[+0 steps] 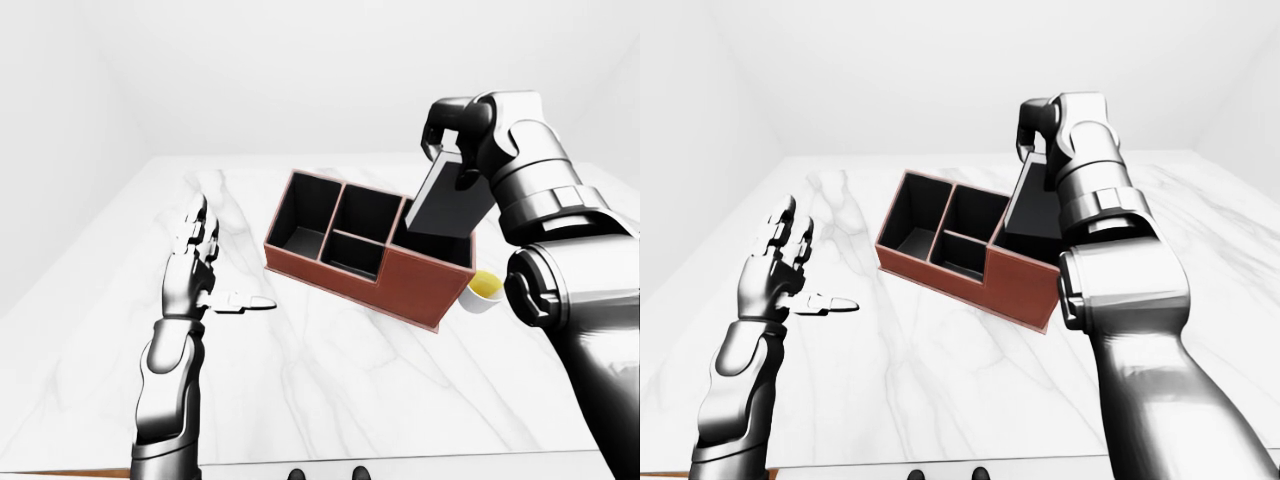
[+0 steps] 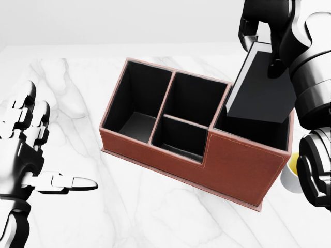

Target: Pick up the book and place it in the right compartment of the caddy.

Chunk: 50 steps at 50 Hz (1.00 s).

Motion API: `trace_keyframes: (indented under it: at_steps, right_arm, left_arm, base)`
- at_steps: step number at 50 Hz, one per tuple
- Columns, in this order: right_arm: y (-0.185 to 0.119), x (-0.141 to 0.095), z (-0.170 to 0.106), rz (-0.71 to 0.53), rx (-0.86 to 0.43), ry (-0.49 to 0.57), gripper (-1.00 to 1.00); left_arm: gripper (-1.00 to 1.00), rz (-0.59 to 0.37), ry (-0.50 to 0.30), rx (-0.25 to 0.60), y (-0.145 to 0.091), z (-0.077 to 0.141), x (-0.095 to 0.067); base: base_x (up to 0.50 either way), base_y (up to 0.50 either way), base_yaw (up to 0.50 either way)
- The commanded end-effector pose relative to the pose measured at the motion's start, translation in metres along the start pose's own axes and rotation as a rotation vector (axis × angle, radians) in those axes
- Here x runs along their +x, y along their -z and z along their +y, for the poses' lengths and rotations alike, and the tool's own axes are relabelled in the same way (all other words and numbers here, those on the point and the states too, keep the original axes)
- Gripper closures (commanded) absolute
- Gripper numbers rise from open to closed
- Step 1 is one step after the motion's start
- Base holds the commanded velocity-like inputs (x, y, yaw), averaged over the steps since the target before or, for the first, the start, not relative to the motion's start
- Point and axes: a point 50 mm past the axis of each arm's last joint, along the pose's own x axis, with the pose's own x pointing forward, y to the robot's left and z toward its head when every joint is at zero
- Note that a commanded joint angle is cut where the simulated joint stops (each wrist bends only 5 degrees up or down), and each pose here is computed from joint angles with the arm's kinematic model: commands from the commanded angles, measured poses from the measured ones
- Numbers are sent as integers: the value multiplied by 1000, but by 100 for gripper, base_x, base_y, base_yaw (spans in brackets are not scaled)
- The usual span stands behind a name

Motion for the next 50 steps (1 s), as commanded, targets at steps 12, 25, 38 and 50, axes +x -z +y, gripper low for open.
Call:
trace_keyframes:
  at_steps: [12,25,38,50]
  right_arm:
    - [3,9,18,57,2,14,100]
    - [6,15,29,75,2,47,100]
    - [7,16,33,78,2,61,100]
    - [2,19,41,66,5,55,100]
  left_arm:
    - [-100,45,-20,-6,10,7,0]
    - [-100,83,-27,-11,19,9,1]
    - [-100,96,-31,-13,22,11,1]
    - [-100,93,-36,-15,21,14,1]
  base:
    - [0,0,0]
    - [0,0,0]
    - [0,0,0]
    - [0,0,0]
